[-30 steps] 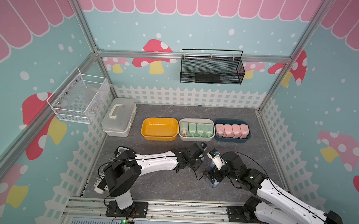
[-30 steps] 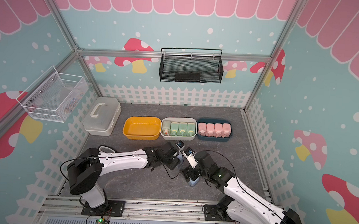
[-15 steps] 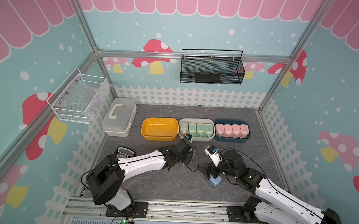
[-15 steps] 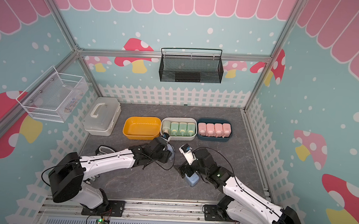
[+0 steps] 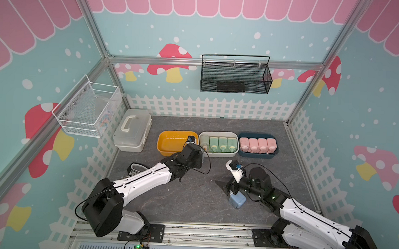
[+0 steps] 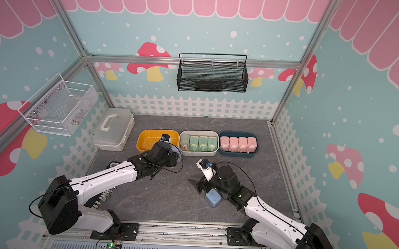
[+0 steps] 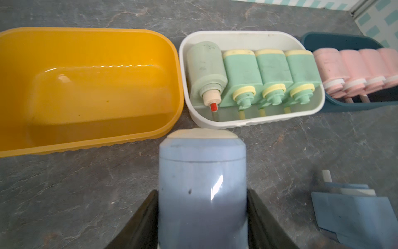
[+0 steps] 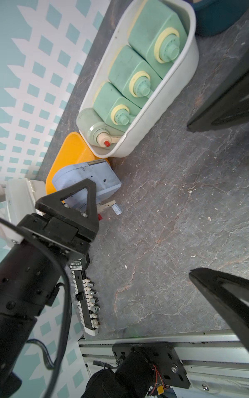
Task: Place the pencil sharpeners by color into the storage box
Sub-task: Pick up the pencil sharpener from the center of the board, then place the pencil sharpener in the storage box.
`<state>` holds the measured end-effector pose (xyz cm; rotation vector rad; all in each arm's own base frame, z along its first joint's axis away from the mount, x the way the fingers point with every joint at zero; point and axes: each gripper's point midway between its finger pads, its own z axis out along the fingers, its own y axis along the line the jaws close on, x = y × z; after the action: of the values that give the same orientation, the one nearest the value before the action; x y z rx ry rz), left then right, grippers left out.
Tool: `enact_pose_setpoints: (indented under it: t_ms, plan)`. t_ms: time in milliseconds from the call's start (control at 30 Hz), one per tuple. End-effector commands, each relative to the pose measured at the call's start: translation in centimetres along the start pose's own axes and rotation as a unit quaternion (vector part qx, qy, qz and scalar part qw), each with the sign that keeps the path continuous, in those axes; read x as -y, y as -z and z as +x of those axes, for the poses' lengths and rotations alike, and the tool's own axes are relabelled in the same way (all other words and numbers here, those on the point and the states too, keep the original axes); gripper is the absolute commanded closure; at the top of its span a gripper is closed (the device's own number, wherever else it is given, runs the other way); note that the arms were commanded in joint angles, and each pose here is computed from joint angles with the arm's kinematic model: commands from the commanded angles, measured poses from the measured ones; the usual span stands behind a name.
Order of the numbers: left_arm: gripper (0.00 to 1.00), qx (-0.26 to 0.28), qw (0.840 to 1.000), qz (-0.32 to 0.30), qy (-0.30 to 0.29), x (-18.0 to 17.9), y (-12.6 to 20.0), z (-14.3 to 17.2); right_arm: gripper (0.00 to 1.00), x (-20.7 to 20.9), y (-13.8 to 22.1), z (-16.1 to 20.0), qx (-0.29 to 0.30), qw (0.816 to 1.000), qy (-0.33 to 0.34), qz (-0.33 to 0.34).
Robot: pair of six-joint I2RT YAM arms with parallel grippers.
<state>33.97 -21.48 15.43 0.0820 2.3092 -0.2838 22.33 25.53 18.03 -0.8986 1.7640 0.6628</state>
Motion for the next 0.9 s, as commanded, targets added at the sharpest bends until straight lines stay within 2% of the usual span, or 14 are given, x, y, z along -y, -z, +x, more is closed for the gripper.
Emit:
enact_pose_setpoints:
  t_ms: [0,133,267,367,567,667,700,867]
  plan:
    - [1.00,0.049,0.998,0.001,0.028,-0.6,1.2,-4.1,0.01,0.0,-0.2,-1.7,0.028,0.999,0.029,-0.004]
    - [1.00,0.052,0.997,0.022,0.045,-1.9,1.1,-6.1,0.01,-0.3,-0.7,-2.2,0.031,0.999,0.035,-0.017]
    - [1.00,0.063,0.997,-0.009,0.039,-3.7,1.0,-7.7,0.01,-0.6,-1.5,-2.2,0.023,0.998,0.043,-0.031]
    - [1.00,0.062,0.997,-0.026,0.032,-4.7,0.3,-8.2,0.01,0.4,-2.2,-2.3,0.011,0.999,0.030,-0.007]
    - [1.00,0.049,0.997,-0.048,0.035,-6.8,-1.7,-8.9,0.01,0.5,-2.7,-3.4,0.026,1.000,0.012,-0.009]
    - [1.00,0.042,0.997,-0.050,0.031,-6.8,-2.5,-9.0,0.01,1.0,-2.6,-3.2,0.031,1.000,0.001,0.005]
    - [1.00,0.041,0.997,-0.059,0.040,-7.9,-2.9,-9.3,0.01,1.2,-2.6,-3.1,0.029,0.999,-0.005,0.011]
    - [1.00,0.022,0.997,-0.055,0.044,-7.9,-4.6,-8.9,0.01,1.7,-2.3,-1.6,0.003,0.999,-0.023,0.029]
